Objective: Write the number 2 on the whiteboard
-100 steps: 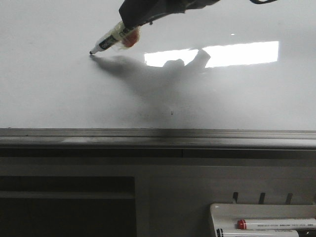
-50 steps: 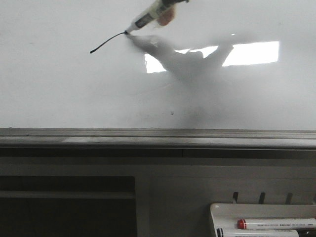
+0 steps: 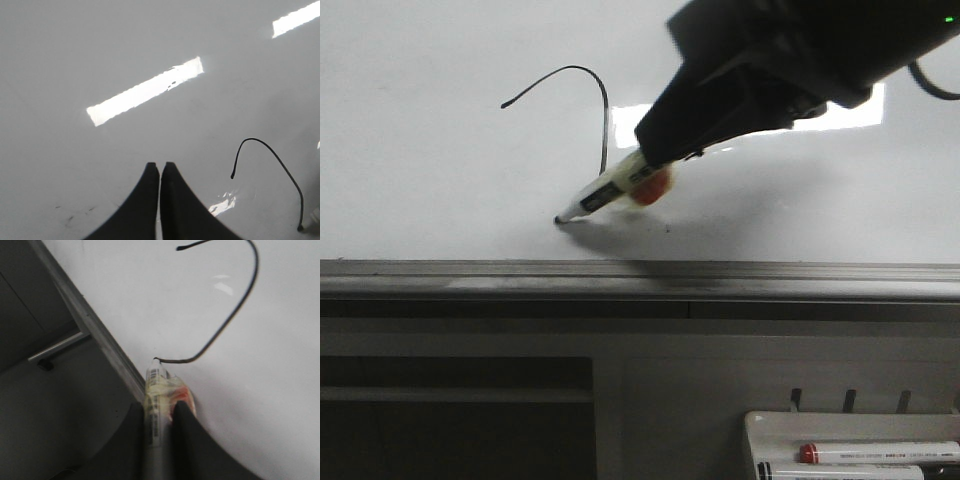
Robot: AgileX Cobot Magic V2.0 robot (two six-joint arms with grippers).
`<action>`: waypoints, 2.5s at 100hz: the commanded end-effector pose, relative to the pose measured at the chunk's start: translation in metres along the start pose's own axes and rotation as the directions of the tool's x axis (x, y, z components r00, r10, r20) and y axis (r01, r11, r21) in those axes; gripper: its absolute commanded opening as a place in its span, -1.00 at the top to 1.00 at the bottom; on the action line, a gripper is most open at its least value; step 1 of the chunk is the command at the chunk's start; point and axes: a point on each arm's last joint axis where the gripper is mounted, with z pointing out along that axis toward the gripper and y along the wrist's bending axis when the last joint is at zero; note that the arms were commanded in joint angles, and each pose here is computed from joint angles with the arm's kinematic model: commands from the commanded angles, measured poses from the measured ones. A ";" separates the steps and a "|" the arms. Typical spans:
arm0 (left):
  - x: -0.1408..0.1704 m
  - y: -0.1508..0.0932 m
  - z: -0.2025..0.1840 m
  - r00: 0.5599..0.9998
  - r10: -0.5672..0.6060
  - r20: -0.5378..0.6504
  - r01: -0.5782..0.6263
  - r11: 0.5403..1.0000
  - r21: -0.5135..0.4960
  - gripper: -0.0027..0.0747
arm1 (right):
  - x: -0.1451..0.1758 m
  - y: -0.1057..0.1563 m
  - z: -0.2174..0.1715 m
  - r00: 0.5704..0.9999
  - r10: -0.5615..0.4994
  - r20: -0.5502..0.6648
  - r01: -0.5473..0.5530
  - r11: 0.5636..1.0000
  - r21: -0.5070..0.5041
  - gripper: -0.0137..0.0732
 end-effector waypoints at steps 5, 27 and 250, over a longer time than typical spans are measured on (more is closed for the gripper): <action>-0.017 0.002 -0.001 0.995 -0.027 0.101 0.026 1.000 0.008 0.98 | -0.026 0.003 0.006 0.995 -0.059 0.079 0.057 0.998 0.033 0.80; -0.017 0.002 -0.001 0.995 -0.027 0.101 0.026 1.000 0.008 0.98 | -0.030 0.004 0.006 0.994 -0.075 0.085 0.072 0.997 0.034 0.80; 0.035 -0.110 0.084 0.971 0.220 0.092 -0.226 0.723 0.653 0.15 | -0.020 0.039 -0.076 0.983 -0.104 0.154 0.126 0.982 -0.140 0.80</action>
